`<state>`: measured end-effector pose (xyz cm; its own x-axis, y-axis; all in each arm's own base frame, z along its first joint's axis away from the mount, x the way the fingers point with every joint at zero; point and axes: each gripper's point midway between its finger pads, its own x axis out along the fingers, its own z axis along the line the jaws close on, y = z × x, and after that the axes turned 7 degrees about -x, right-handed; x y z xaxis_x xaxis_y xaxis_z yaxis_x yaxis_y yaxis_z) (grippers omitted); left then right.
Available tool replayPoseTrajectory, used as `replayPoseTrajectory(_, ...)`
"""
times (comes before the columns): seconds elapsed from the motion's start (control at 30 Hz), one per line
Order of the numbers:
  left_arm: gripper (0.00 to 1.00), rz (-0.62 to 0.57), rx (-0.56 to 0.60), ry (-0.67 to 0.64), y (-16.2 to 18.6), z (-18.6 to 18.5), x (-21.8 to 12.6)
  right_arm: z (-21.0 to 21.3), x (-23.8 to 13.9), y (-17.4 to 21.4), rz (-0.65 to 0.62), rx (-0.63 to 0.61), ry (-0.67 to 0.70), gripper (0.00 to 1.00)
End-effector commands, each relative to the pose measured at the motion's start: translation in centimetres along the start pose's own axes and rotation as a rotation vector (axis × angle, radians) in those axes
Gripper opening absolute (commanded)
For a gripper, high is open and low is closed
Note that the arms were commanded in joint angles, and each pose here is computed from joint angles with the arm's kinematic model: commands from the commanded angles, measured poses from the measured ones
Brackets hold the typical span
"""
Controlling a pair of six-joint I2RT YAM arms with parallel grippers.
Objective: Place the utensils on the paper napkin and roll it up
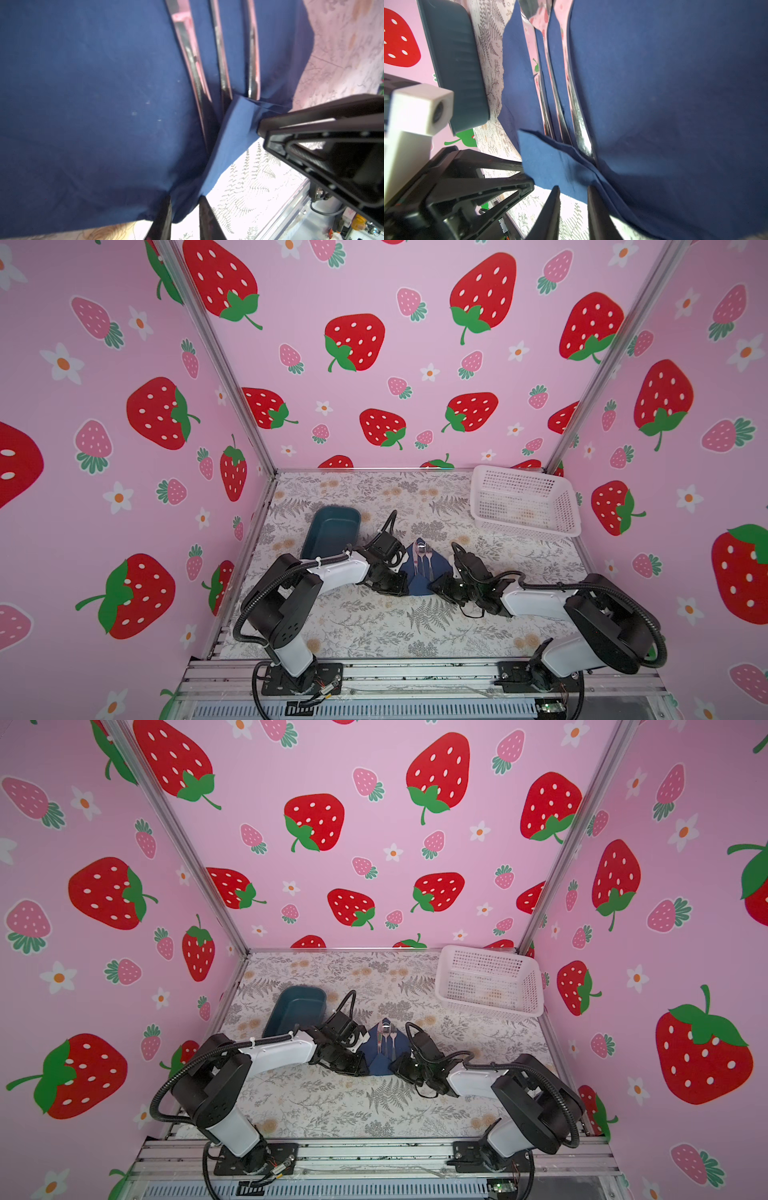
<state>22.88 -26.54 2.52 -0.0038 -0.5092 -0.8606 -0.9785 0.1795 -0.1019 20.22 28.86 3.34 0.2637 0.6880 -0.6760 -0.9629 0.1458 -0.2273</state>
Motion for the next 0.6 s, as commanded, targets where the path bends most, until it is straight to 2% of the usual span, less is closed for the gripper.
replayPoseTrajectory(0.0, 0.2, -0.006, 0.02, -0.04, -0.5, 0.2, -0.3, -0.2, 0.1, -0.3, -0.007, 0.02, 0.024, 0.26)
replayPoseTrajectory(0.17, 0.18, -0.001, 0.013, -0.08, -0.4, 0.9, -0.4, -0.3, 0.2, -0.2, -0.005, 0.024, 0.029, 0.26)
replayPoseTrajectory(0.37, 0.2, -0.02, 0.017, -0.092, -0.7, 0.6, -1.2, -0.3, 0.2, -0.3, 0.001, 0.015, 0.041, 0.27)
replayPoseTrajectory(0.47, 0.24, -0.088, 0.024, -0.101, -1.7, 0.1, -2.8, -0.2, 0.2, -0.3, 0.0, 0.017, 0.042, 0.27)
replayPoseTrajectory(0.57, 0.27, -0.175, 0.029, -0.046, -2.7, -1.6, -5.0, -0.2, 0.4, -0.4, 0.001, 0.018, 0.045, 0.27)
